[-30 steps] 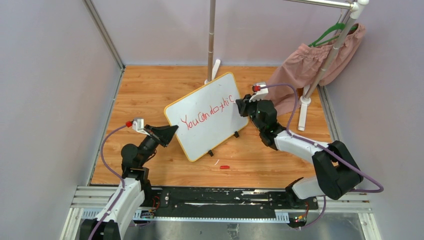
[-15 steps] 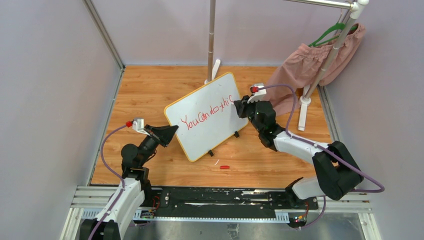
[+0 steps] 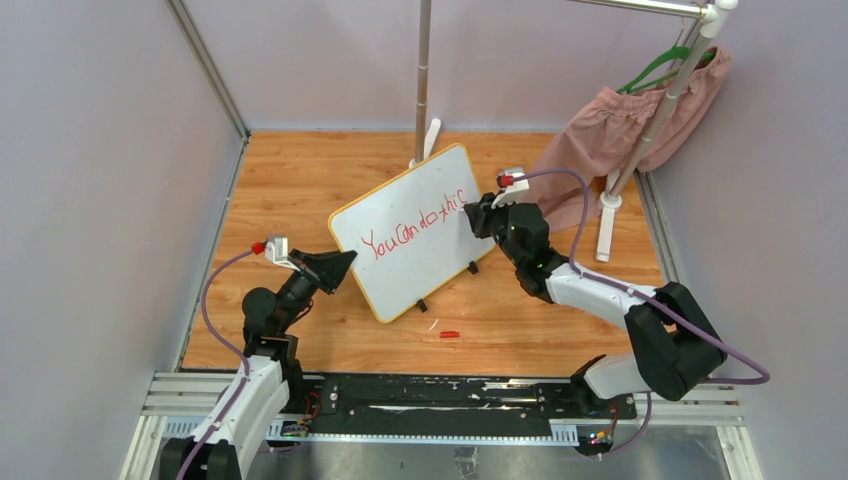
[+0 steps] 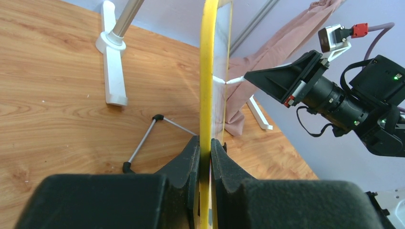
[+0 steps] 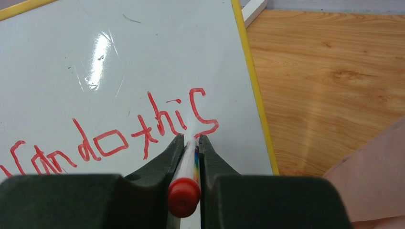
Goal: Write a sentence on the whiteboard
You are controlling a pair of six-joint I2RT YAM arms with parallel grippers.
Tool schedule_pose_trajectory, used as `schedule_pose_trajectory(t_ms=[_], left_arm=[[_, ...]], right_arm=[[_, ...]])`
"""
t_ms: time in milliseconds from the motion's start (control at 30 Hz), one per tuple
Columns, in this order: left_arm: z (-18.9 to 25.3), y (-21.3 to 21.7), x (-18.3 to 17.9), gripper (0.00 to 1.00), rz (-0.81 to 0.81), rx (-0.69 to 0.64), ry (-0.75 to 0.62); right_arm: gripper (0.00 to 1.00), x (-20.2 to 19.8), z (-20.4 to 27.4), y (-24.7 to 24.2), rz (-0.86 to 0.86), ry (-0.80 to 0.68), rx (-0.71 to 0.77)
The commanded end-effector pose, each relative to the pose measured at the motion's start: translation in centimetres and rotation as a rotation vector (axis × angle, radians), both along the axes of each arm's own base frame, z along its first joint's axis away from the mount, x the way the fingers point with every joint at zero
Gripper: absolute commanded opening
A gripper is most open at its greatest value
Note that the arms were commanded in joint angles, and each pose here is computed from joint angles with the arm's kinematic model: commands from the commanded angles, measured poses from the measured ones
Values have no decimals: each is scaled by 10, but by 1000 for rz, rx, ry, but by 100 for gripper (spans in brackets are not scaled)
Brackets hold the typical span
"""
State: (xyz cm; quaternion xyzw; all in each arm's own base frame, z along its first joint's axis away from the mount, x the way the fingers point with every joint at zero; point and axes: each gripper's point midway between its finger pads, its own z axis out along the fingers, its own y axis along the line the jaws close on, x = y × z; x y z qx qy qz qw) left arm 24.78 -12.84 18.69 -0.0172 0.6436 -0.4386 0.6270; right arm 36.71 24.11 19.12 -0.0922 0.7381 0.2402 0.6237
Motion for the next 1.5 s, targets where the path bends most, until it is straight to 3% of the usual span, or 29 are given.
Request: schedule_pose_trajectory(t_ms=[0,367,633,767,1000,1467], left_arm=[[-75,3,-17,0,9,46,156],[-75,3,-17,0,9,46,153],[-76,3,-17,0,13,46,159],[-76,3,-17,0,15,46,159],[-76,3,-17,0,15,46,160],[-77,4,-16,0,18,46,162]], right_arm=[[0,-6,10,6,22,-6,19],[0,-25,55,-30,-43,-92,42],[0,-32,33,-60,-157,-94,74],[0,-26,25,-68,-204,-108,158],[0,-11,30,-68,-212,-144,271],[0,12,29,-48,-165,-114,286]])
